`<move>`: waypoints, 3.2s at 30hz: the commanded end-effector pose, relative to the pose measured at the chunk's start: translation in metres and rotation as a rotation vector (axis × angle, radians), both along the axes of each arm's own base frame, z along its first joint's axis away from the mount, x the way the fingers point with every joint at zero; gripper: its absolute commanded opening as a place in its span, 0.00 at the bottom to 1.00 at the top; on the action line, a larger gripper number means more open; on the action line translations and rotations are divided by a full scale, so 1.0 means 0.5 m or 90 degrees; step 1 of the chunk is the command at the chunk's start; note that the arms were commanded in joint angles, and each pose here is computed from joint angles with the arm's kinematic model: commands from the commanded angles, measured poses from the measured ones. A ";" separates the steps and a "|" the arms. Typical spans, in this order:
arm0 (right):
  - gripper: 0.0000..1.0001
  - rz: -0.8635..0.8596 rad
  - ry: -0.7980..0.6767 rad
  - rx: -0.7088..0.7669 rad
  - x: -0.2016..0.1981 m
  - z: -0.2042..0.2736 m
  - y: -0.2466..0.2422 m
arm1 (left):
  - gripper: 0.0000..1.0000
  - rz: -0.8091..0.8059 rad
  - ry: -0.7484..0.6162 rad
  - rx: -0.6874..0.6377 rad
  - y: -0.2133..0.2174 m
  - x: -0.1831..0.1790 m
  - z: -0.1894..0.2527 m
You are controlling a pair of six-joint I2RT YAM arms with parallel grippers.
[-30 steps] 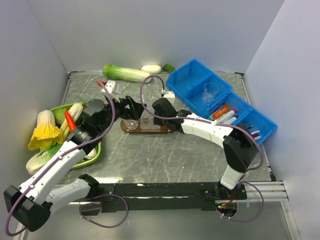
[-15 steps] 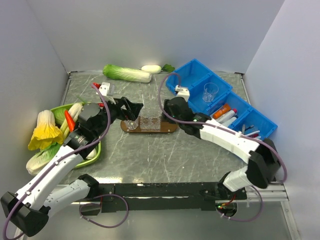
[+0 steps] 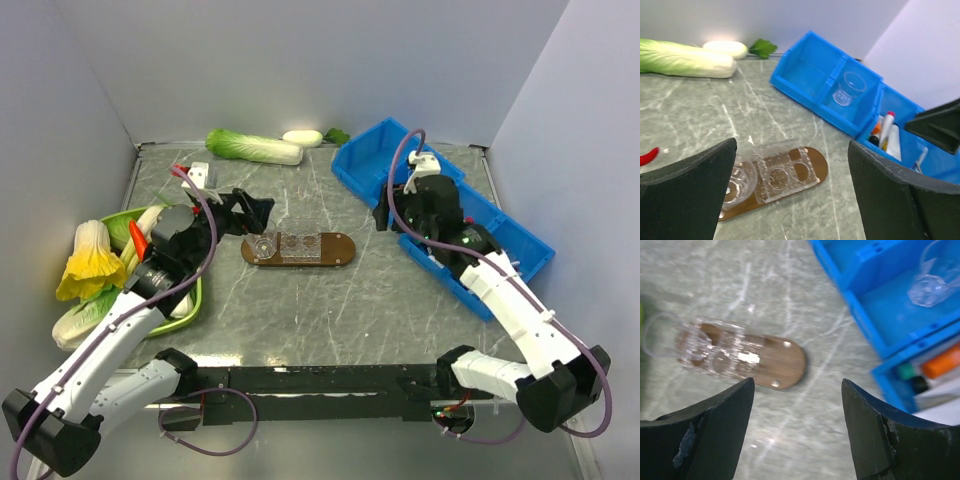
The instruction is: Prepare toiletry sets of a toothbrush and toothpaste on the tray
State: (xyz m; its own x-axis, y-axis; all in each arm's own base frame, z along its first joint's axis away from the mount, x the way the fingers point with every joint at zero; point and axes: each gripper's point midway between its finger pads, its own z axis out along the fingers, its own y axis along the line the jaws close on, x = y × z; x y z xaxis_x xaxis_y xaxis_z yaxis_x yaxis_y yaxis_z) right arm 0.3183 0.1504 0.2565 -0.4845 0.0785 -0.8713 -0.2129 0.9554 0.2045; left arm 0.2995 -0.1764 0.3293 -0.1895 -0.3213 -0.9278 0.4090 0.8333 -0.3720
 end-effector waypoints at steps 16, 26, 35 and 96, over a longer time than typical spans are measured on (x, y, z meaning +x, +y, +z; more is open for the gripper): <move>0.64 -0.018 0.132 -0.153 0.251 -0.069 -0.194 | 0.97 0.109 -0.031 0.038 0.063 0.034 0.014; 0.57 0.005 0.200 -0.229 0.383 -0.154 -0.213 | 0.97 0.133 0.001 0.050 0.092 0.058 -0.012; 0.50 0.015 0.220 -0.261 0.424 -0.219 -0.222 | 0.97 0.128 0.015 0.055 0.091 0.068 -0.026; 0.00 0.050 0.198 -0.292 0.465 -0.274 -0.242 | 0.97 0.098 0.029 0.061 0.071 0.074 -0.044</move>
State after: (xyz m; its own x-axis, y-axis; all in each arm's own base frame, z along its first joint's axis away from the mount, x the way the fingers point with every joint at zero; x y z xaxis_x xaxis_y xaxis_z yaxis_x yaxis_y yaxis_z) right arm 0.5401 0.0303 0.0884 -0.7705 -0.3168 -0.5532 -0.2832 0.9475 -0.1482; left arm 0.3349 -0.1388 0.2871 -0.2294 -0.2416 -0.9429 0.2329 0.9269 -0.2942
